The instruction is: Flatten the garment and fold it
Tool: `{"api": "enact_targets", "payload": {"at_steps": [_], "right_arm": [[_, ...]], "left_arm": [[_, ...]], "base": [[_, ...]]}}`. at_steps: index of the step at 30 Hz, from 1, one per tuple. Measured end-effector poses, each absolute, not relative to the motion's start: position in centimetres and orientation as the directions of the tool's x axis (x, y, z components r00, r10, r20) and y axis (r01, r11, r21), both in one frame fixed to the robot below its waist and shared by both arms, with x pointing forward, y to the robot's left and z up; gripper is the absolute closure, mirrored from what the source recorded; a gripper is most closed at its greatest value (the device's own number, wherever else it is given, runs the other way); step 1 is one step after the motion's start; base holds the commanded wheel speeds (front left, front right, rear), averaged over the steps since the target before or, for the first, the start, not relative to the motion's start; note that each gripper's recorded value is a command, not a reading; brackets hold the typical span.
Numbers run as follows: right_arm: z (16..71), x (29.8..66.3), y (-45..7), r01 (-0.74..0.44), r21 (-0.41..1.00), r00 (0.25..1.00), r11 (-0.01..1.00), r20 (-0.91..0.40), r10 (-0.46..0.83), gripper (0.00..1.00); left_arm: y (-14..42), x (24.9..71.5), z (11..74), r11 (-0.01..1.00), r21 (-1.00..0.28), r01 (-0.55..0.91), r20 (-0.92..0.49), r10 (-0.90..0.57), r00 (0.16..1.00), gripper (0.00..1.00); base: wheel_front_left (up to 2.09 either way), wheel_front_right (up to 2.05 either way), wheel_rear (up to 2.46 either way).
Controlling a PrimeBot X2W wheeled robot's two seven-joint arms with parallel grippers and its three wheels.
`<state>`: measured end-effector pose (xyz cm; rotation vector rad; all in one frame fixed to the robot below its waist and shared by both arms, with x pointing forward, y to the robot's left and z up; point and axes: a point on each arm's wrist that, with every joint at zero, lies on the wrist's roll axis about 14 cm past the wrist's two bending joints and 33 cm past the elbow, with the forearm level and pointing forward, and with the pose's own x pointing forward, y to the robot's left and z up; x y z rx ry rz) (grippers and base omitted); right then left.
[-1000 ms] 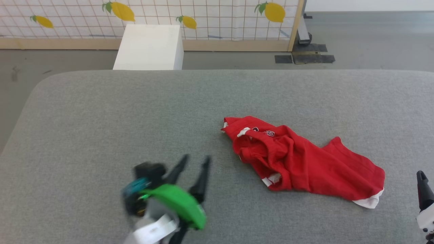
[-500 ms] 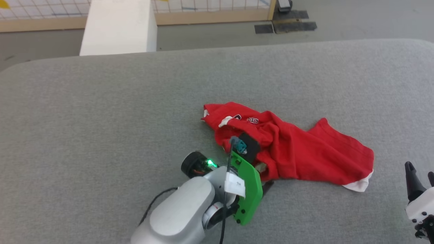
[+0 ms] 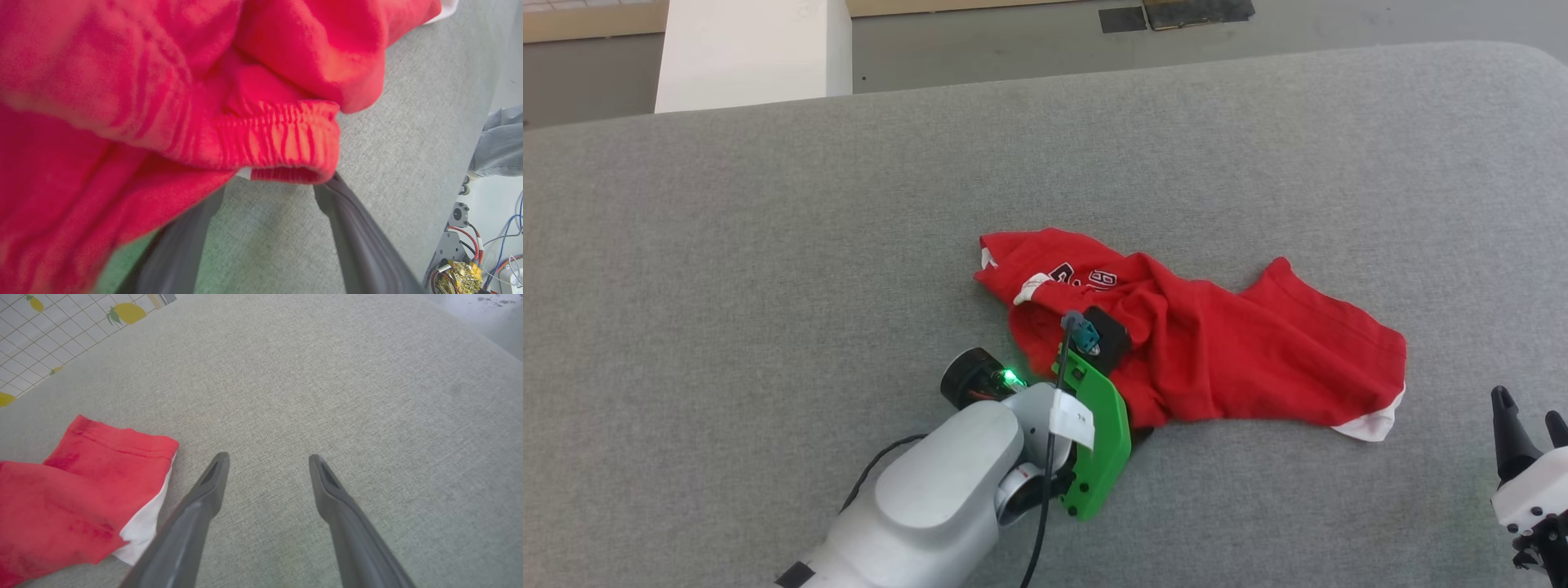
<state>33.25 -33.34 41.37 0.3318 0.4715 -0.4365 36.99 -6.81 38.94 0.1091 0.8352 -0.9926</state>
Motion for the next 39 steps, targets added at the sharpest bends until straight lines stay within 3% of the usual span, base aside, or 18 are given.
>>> {"api": "enact_targets", "payload": {"at_steps": [1,2,8,14,22,28,30,35,36,37,38,39], "right_arm": [[41.3,33.3,-33.3,0.473,0.206,0.802,0.857,-0.502,-0.322,0.0],[41.3,33.4,-33.2,0.47,0.206,0.803,0.858,-0.503,-0.319,0.0],[41.3,34.0,-32.4,0.446,0.215,0.814,0.869,-0.5,-0.294,0.0],[41.5,34.7,-31.6,0.419,0.213,0.826,0.883,-0.493,-0.273,0.0],[41.0,35.7,-29.2,0.353,0.219,0.835,0.91,-0.513,-0.2,0.0],[41.4,37.4,-26.4,0.269,0.239,0.858,0.933,-0.499,-0.12,0.0],[41.5,38.3,-24.7,0.22,0.248,0.867,0.944,-0.492,-0.073,0.0],[41.3,38.7,-23.8,0.197,0.25,0.866,0.948,-0.498,-0.049,0.0],[41.2,38.7,-23.8,0.197,0.25,0.865,0.948,-0.5,-0.047,0.0],[41.1,38.8,-23.7,0.196,0.25,0.864,0.948,-0.502,-0.046,0.0],[41.1,38.8,-23.7,0.194,0.249,0.863,0.949,-0.504,-0.045,0.0],[41.0,38.8,-23.6,0.193,0.246,0.862,0.95,-0.505,-0.044,0.0]], "left_arm": [[-6.8,37.0,38.9,0.569,-0.281,0.772,-0.667,-0.694,0.269,0.82],[-6.8,36.9,38.8,0.572,-0.285,0.769,-0.669,-0.693,0.268,1.0],[-6.5,37.2,39.4,0.597,-0.343,0.725,-0.654,-0.706,0.272,1.0],[-5.7,36.8,41.0,0.619,-0.497,0.608,-0.599,-0.752,0.276,1.0],[0.5,38.2,43.7,0.724,-0.545,0.424,-0.584,-0.69,0.428,1.0],[7.8,37.3,43.5,0.831,-0.511,0.22,-0.654,-0.542,0.528,1.0],[12.3,34.0,40.9,0.868,-0.496,0.021,-0.743,-0.437,0.507,1.0],[13.9,31.0,38.7,0.858,-0.503,-0.103,-0.788,-0.407,0.462,1.0],[13.9,31.1,38.9,0.851,-0.513,-0.11,-0.781,-0.41,0.471,0.93],[14.0,31.2,39.0,0.846,-0.52,-0.117,-0.773,-0.409,0.485,0.36],[14.0,31.5,39.3,0.836,-0.534,-0.125,-0.76,-0.41,0.504,0.0],[14.0,31.8,39.6,0.824,-0.551,-0.135,-0.744,-0.412,0.526,0.0]], "base": [[0.0,0.0,0.0],[0.0,0.0,0.0],[0.0,0.0,0.0],[0.0,0.0,0.0],[0.0,0.0,0.0],[0.0,0.0,0.0],[0.0,0.0,0.0],[0.0,0.0,0.0],[0.0,0.0,0.0],[0.0,0.0,0.0],[0.0,0.0,0.0],[0.0,0.0,0.0]]}}
